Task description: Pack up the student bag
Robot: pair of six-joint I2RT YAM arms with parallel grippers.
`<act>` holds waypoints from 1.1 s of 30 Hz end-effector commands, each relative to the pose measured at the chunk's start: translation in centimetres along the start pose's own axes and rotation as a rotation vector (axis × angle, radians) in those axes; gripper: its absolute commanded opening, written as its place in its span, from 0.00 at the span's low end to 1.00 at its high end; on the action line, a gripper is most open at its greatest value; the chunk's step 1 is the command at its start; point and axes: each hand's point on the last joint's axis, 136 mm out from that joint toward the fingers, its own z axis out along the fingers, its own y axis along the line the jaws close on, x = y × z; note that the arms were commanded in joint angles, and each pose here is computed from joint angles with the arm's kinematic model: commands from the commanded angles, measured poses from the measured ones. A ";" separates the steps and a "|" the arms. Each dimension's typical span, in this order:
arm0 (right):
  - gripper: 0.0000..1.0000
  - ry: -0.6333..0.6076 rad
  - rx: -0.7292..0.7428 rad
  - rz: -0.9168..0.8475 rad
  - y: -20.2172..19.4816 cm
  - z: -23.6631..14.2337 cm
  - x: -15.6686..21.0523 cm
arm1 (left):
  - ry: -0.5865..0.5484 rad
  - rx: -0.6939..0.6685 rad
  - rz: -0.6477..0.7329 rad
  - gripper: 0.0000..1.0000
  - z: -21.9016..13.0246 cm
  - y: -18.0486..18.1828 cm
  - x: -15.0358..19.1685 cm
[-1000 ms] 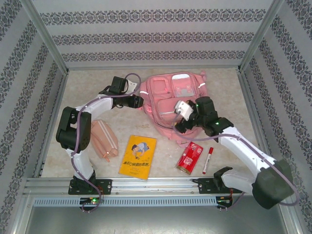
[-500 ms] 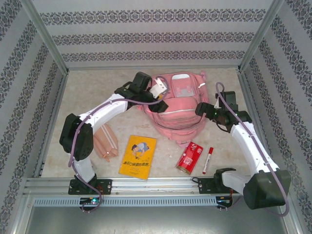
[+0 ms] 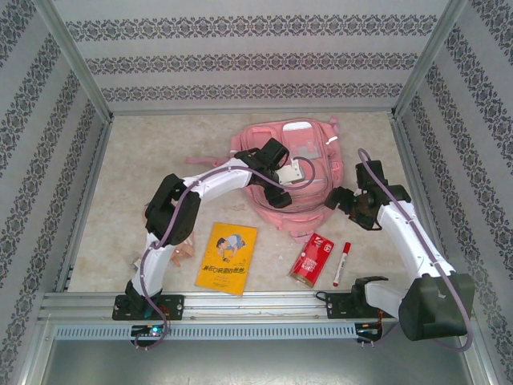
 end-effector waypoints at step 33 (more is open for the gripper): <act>0.61 0.311 -0.362 -0.192 8.1 4.2 4.3 | -0.376 -0.227 -0.233 0.00 -16.6 12.6 -7.7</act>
